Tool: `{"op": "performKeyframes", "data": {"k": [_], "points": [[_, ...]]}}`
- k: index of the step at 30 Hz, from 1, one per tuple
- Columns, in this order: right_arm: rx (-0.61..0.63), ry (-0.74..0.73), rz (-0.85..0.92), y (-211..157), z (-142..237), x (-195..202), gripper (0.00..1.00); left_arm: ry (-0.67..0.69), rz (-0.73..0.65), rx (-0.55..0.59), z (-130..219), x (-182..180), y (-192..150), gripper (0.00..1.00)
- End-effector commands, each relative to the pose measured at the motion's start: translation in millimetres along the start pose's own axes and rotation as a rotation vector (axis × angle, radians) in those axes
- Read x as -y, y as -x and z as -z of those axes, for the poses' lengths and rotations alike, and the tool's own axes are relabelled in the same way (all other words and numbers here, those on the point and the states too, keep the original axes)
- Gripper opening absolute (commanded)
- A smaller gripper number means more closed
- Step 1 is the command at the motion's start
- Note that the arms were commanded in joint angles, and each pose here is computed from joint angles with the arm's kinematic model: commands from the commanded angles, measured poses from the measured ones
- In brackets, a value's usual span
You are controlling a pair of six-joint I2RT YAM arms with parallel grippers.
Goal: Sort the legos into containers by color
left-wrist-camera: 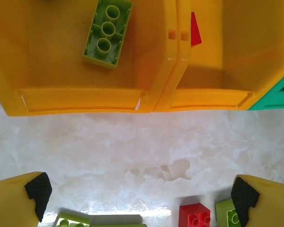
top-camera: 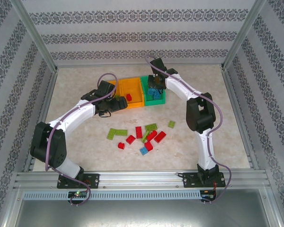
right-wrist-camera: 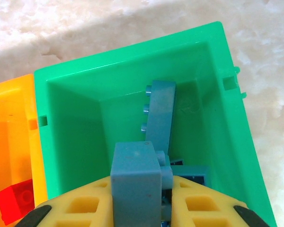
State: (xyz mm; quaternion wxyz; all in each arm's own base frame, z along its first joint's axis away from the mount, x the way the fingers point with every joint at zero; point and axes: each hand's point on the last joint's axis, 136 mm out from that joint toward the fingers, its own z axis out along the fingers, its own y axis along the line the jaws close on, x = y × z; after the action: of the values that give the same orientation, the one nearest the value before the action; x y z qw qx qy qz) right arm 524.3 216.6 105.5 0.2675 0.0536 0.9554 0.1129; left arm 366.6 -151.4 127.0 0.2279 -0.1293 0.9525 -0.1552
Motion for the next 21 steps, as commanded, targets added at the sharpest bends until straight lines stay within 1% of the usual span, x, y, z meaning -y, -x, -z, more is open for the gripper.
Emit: {"op": "performKeyframes", "data": {"k": [1, 4, 5, 7, 9, 11, 12, 16, 17, 21], "points": [[-0.016, -0.021, -0.029, -3.7, -13.5, 5.5, 0.28, -0.008, 0.022, 0.047, 6.7, -2.1, 9.3, 0.99], [-0.029, -0.004, -0.029, -4.0, -19.9, -1.0, 0.3, -0.009, 0.025, 0.046, 6.6, -2.5, 8.8, 0.99], [-0.032, 0.003, -0.029, -3.4, -21.6, -3.6, 0.33, -0.008, 0.025, 0.045, 6.7, -2.8, 8.5, 0.99], [-0.035, 0.01, -0.031, -3.1, -24.4, -7.3, 0.48, -0.007, 0.024, 0.044, 6.9, -3.4, 7.4, 0.99], [-0.036, 0.021, -0.032, -2.6, -24.9, -9.5, 0.54, -0.006, 0.026, 0.045, 7.2, -4.4, 6.5, 0.99], [-0.026, 0.022, -0.032, 0.5, -20.6, -10.2, 0.66, -0.004, 0.029, 0.043, 6.3, -5.8, 4.9, 0.99], [-0.02, 0.022, -0.028, 2.1, -18.6, -10.3, 0.7, -0.006, 0.029, 0.04, 5.8, -5.6, 4.3, 0.99], [0.004, 0.035, -0.018, 10.9, -0.8, -11.9, 0.74, -0.012, 0.034, 0.036, 4.0, -5.4, 2.8, 0.99], [0.008, 0.041, -0.012, 12.3, 4.7, -13.1, 0.77, -0.011, 0.033, 0.033, 3.4, -5.6, 1.8, 0.99], [0.014, 0.062, 0.012, 12.3, 24.3, -18.5, 0.83, -0.015, 0.034, 0.033, 2.2, -5.2, 1.6, 0.99]]}}
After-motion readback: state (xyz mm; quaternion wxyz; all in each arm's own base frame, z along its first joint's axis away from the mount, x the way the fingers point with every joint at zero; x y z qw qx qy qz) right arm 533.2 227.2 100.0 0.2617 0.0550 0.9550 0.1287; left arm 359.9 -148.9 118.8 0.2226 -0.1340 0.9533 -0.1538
